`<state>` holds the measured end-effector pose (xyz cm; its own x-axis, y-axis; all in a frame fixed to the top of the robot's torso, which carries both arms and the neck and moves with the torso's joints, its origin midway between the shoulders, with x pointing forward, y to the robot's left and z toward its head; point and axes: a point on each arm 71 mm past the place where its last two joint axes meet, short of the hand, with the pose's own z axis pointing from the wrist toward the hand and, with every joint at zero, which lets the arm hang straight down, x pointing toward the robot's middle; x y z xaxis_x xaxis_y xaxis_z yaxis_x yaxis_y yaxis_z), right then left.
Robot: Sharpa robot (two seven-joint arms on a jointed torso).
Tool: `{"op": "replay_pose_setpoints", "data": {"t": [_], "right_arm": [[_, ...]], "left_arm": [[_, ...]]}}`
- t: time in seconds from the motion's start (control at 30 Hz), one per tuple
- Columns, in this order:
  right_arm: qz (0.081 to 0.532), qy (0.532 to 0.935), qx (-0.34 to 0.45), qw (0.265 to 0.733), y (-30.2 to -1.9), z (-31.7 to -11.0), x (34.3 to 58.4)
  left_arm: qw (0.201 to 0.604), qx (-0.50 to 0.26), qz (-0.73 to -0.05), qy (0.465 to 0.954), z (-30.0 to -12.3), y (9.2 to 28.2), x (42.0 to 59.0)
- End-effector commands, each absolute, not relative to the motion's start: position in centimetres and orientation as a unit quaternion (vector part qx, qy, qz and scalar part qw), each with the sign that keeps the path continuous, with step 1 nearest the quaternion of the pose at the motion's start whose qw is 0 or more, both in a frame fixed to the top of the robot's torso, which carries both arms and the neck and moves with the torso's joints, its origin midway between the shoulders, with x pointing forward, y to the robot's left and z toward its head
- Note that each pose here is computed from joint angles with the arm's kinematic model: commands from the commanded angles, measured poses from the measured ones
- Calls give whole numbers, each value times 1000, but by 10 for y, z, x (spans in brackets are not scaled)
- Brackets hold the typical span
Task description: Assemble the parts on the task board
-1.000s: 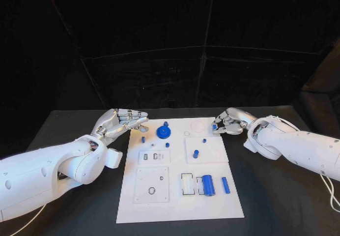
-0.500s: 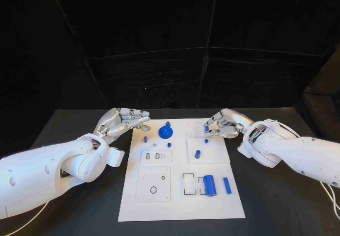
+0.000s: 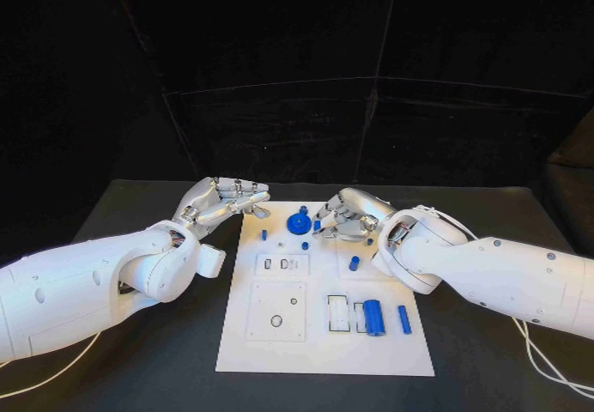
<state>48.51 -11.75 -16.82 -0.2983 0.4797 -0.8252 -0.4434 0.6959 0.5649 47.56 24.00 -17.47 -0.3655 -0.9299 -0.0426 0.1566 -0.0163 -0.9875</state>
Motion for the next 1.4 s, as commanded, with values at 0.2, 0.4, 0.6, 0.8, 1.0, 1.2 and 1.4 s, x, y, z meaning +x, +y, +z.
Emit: {"op": "replay_pose_setpoints", "data": {"t": [0.2,0.4,0.6,0.8,1.0,1.2,1.4], "right_arm": [[359,728,-32,583,-88,-181,480],[353,736,-58,575,-74,-192,474],[351,732,-73,579,-67,-199,470],[353,731,-83,579,-60,-205,466],[350,736,-85,574,-58,-212,464],[348,740,-86,569,-57,-216,463],[344,746,-86,564,-57,-220,464]], "left_arm": [[430,-359,-623,546,-174,238,476],[429,-359,-624,546,-174,237,476],[429,-359,-623,546,-174,237,476],[428,-359,-624,546,-173,237,476],[428,-359,-624,547,-173,237,476],[428,-359,-624,547,-173,237,476],[427,-358,-624,547,-174,237,476]]}}
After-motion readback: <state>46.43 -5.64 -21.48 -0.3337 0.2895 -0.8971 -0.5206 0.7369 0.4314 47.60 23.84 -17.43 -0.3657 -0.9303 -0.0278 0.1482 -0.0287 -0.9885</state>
